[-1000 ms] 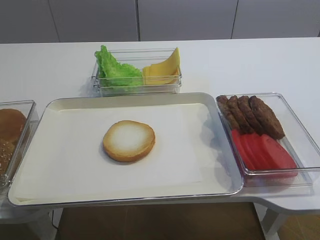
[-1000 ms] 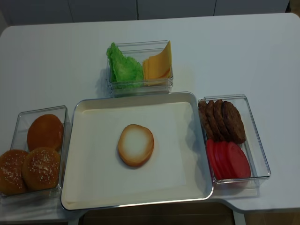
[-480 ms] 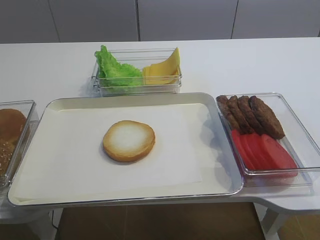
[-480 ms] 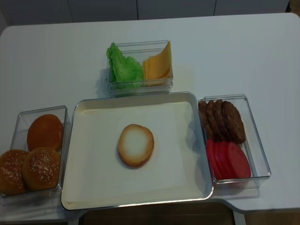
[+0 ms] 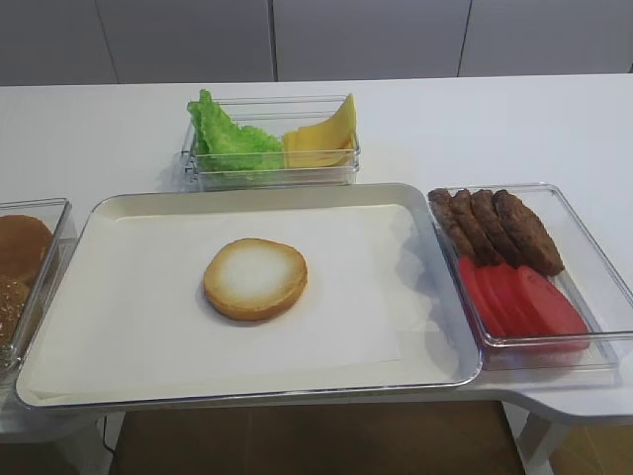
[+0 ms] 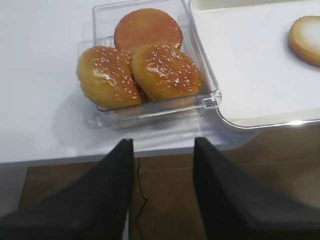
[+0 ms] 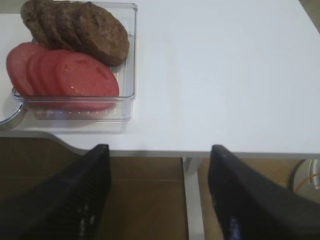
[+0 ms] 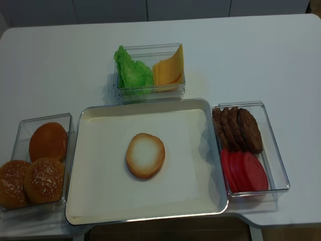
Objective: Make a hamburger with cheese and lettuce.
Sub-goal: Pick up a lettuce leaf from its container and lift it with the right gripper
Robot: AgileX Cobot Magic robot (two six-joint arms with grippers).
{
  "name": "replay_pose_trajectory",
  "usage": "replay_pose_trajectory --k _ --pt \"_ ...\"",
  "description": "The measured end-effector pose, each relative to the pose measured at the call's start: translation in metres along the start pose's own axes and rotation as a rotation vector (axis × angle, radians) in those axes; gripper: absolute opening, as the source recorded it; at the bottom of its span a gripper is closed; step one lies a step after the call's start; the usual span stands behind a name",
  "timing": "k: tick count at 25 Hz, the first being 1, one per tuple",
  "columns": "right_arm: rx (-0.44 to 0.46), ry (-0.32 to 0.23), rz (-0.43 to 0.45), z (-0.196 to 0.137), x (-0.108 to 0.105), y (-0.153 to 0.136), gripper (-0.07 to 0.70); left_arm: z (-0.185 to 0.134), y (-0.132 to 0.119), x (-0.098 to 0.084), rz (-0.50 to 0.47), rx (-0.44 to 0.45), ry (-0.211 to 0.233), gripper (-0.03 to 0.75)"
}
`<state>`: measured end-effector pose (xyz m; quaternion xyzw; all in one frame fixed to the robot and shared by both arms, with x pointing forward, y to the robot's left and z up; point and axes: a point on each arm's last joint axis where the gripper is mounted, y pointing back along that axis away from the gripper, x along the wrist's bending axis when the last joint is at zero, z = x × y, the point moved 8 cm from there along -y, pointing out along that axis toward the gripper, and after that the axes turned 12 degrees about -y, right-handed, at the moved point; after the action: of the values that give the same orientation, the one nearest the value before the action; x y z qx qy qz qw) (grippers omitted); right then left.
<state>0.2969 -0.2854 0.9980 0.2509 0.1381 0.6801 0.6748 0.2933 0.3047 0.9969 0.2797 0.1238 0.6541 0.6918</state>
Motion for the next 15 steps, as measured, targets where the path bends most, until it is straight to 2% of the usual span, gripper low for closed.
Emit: replay_pose_trajectory --k 4,6,8,11,15 --pt "-0.003 -0.016 0.026 0.001 0.004 0.000 0.459 0.000 0.000 0.000 0.000 0.000 0.000 0.299" --pt "-0.021 -0.053 0.070 0.004 0.012 0.001 0.448 0.000 0.000 0.000 0.000 0.000 0.000 0.298" --pt "-0.079 -0.100 0.131 0.016 0.022 0.007 0.444 0.000 0.000 0.000 0.000 0.000 0.000 0.298" --pt "-0.151 -0.155 0.171 0.041 0.030 0.019 0.443 0.000 0.000 0.000 0.000 0.000 0.000 0.299" --pt "-0.090 -0.194 0.177 0.073 0.036 0.016 0.442 0.000 0.000 0.000 0.000 0.000 0.000 0.298"
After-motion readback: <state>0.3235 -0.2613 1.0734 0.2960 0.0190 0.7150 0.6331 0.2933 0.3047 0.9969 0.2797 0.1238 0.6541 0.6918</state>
